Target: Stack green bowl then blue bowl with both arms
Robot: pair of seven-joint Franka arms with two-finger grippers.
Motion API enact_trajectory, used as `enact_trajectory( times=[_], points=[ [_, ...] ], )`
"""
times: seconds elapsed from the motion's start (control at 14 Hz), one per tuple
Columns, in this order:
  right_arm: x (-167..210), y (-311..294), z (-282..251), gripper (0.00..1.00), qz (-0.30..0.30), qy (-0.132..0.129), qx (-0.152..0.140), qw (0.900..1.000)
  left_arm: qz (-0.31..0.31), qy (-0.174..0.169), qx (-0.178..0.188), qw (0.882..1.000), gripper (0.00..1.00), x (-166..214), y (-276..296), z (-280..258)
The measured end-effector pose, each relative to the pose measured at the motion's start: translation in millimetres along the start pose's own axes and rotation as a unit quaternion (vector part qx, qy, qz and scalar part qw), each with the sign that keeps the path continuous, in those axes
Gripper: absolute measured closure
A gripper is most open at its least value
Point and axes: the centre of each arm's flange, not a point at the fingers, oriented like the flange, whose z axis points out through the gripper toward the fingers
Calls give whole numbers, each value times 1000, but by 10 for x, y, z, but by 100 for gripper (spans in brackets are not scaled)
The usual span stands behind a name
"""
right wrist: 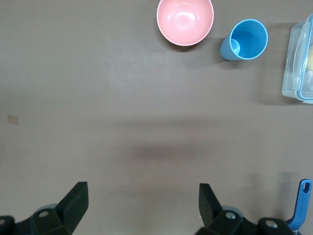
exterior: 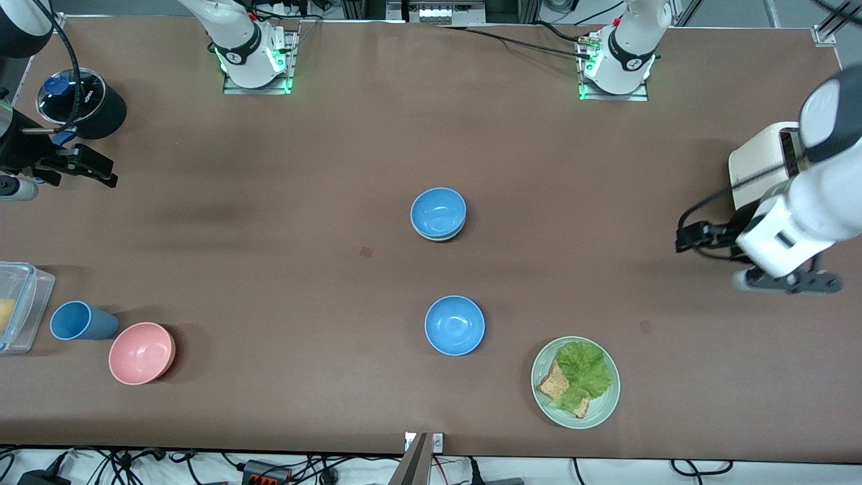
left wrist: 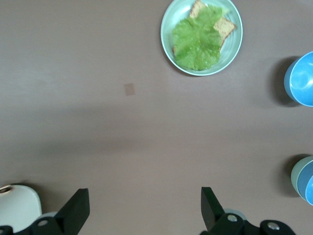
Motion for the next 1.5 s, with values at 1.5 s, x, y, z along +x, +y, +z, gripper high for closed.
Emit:
enact_trajectory(
  times=[1.5],
  points=[
    [0, 3, 1, 0, 0, 0, 0, 1000, -43, -19, 18, 999, 0, -949, -12, -103]
  ],
)
